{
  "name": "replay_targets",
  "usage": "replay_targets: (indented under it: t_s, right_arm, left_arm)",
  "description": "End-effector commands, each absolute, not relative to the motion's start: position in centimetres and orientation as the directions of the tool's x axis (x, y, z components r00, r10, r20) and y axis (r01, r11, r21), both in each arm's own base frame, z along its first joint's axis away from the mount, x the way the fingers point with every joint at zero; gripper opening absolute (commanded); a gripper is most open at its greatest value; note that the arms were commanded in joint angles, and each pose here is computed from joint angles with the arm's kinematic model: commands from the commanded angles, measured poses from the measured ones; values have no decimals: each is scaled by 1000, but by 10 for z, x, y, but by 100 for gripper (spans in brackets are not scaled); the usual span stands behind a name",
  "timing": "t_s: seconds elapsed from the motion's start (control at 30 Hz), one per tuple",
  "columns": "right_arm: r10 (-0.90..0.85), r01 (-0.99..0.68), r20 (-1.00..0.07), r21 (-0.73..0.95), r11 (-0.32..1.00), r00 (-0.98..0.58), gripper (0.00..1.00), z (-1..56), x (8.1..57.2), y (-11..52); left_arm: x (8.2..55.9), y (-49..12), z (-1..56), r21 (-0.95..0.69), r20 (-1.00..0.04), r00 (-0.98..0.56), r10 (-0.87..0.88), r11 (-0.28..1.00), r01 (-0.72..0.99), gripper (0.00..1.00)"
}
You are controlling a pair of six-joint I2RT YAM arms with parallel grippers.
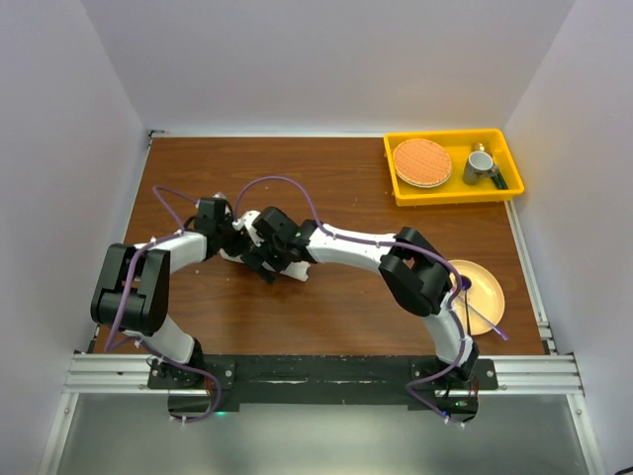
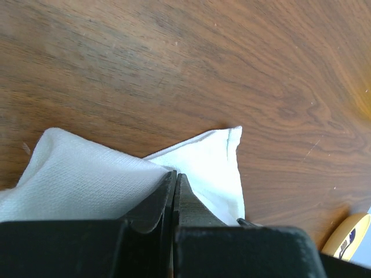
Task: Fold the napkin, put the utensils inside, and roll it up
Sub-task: Roll the napkin with the utensil
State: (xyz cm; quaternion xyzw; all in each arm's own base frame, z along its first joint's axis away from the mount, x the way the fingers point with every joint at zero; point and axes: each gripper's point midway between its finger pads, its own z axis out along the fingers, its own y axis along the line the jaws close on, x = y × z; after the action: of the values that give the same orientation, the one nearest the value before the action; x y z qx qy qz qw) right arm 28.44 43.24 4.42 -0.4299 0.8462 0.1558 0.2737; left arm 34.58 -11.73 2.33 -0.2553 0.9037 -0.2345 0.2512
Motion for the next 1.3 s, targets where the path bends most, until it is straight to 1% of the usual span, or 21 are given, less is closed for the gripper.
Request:
replay_targets:
  t_s: [0.0,0.1,0.23,0.3,0.33,0.37,0.4,0.47,0.5,0.53,0.57,0.6,0.63,0.73,0.77,0.83,1.03,1.1,1.17,1.23,1.27]
  right_arm:
    - [-661,-840,-678,-117,530,-323,89,71,301,441]
    - [-663,-836,-671,-115,536,-333,87,58,304,445]
    - [-658,-830,-659,-92,551,-364,75,44,302,446]
    - [-654,-824,-644,-63,563,-397,65,35,297,444]
    - [-649,-828,-645,-45,560,-404,60,33,294,445]
    - [-639,-822,-642,-25,569,-423,51,30,290,446]
    - [-618,-807,-641,2,591,-455,45,28,289,446]
    - [-607,-801,-628,44,597,-487,39,21,282,447]
    - [-587,-784,-622,69,617,-517,35,19,281,447]
    - [-581,-776,-615,83,626,-534,34,16,278,447]
    - [-562,-756,-605,105,646,-564,33,13,276,447]
    - [-551,-743,-600,114,659,-581,33,12,276,446]
    - [-539,-732,-596,126,669,-596,33,11,276,446]
    - [-500,-698,-579,179,693,-645,33,11,271,448]
    - [-489,-688,-572,195,699,-658,33,11,269,449]
    - [-477,-683,-569,220,697,-670,33,13,265,453]
    - [-470,-673,-546,258,694,-694,33,6,259,455]
    - [-472,-674,-544,259,692,-694,35,6,257,453]
    - [-474,-677,-543,263,688,-693,49,8,256,453]
    - [-482,-695,-558,264,668,-675,57,14,256,454]
    - [-485,-703,-565,260,662,-667,66,18,256,454]
  left_arm:
    - [333,-100,11,-474,-339,-755,-562,795,-379,0]
    - [334,-101,15,-492,-339,-753,-564,788,-369,0]
    - [337,-105,34,-527,-367,-750,-551,787,-320,0]
    - [336,-105,43,-528,-378,-746,-548,790,-312,11]
    - [340,-104,56,-536,-408,-733,-545,792,-290,18]
    - [341,-103,64,-539,-421,-725,-545,793,-283,29]
    - [339,-101,68,-531,-425,-725,-542,798,-285,35]
    - [343,-95,91,-528,-484,-689,-539,808,-261,49]
    - [340,-92,104,-524,-505,-675,-538,812,-256,51]
    - [342,-86,111,-503,-533,-658,-532,825,-259,55]
    - [336,-82,113,-485,-530,-663,-529,830,-274,57]
    - [332,-78,119,-475,-539,-653,-532,832,-286,64]
    - [331,-70,121,-448,-549,-637,-541,834,-323,68]
    - [309,-64,112,-413,-483,-661,-574,815,-406,79]
    - [295,-62,104,-381,-434,-686,-584,809,-447,80]
    - [286,-64,97,-379,-392,-695,-602,795,-474,82]
    - [286,-69,82,-420,-333,-690,-642,757,-501,82]
    - [284,-70,70,-416,-298,-699,-650,748,-518,83]
    - [284,-70,61,-424,-267,-701,-662,734,-531,83]
    - [283,-70,55,-422,-252,-700,-669,726,-542,82]
    - [284,-70,57,-428,-256,-697,-670,725,-540,82]
